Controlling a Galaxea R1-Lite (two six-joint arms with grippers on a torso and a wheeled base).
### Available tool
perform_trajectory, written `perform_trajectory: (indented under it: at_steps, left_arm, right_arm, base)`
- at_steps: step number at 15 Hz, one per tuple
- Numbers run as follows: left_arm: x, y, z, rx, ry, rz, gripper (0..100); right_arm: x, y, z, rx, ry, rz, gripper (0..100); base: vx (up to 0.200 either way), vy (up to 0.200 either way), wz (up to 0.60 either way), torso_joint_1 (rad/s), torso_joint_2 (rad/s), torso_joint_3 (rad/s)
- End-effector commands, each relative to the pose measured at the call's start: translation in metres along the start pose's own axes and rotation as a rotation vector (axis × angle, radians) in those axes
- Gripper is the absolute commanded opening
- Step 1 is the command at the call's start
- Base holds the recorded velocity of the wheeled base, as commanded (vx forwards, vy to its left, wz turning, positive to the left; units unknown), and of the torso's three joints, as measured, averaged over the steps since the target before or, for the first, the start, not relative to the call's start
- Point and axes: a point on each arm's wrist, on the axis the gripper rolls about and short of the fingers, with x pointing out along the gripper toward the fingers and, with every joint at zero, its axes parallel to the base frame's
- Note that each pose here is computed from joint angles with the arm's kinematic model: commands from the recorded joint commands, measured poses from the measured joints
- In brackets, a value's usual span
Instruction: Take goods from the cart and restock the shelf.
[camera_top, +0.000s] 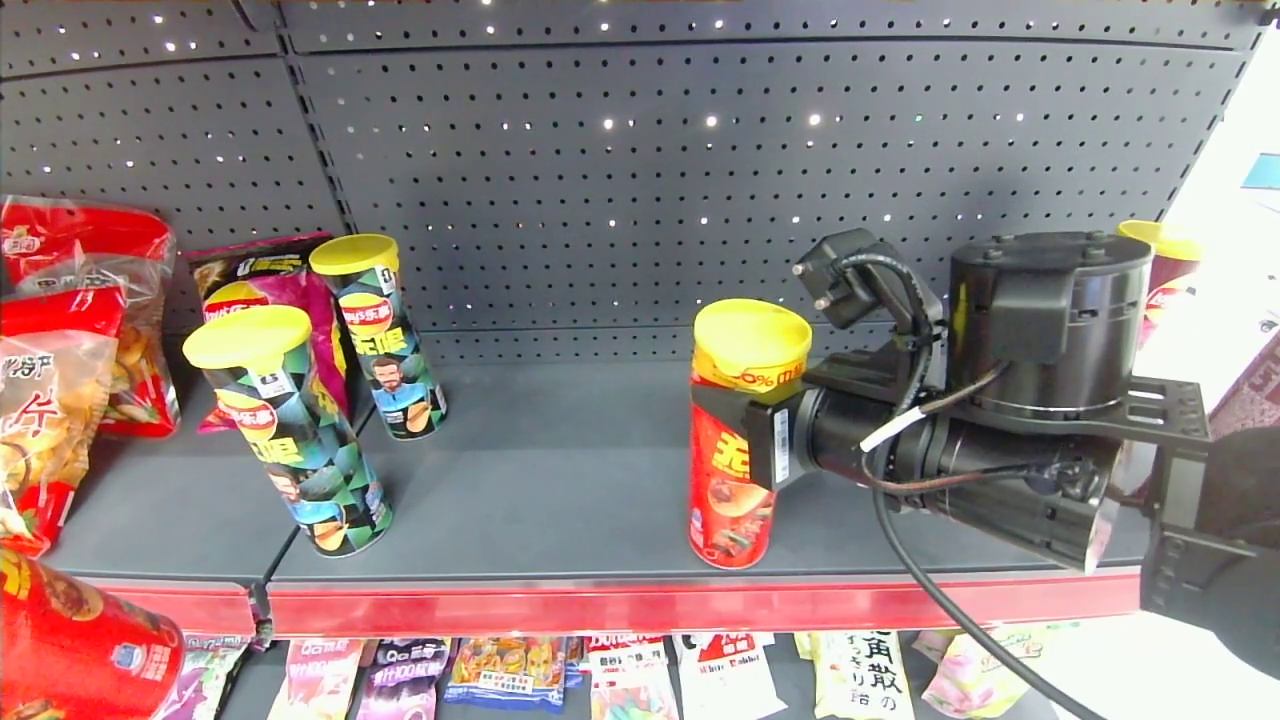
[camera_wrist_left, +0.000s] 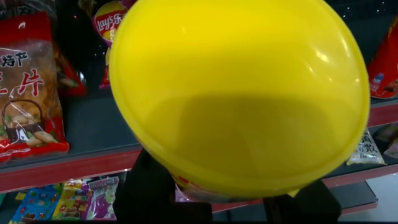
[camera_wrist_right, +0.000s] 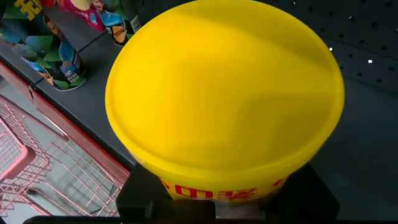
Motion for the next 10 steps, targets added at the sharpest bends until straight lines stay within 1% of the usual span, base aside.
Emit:
perform_trajectory:
  at_steps: [1,3,10]
  left_arm:
    - [0.0001,0.0,0.0001,0.0,0.0,0.0,0]
    - [0.0004,0.0,0.0001,0.0,0.002,0.0,0]
    - [0.001,0.0,-0.0002,0.0,0.005,-0.001,0]
  right_arm:
    - [-0.0008,0.0044,-0.0019,0.003,0.005,0.008,0]
    - [-0.0008,0.0045,-0.0072,-0.003,0.023,0.006,0]
    - [-0.0031,0.0039,-0.008,-0.009,0.024,0.005,0]
  base:
    - [0.0,0.0,0.0,0.0,0.0,0.0]
    - [0.0,0.0,0.0,0.0,0.0,0.0]
    - [0.0,0.0,0.0,0.0,0.0,0.0]
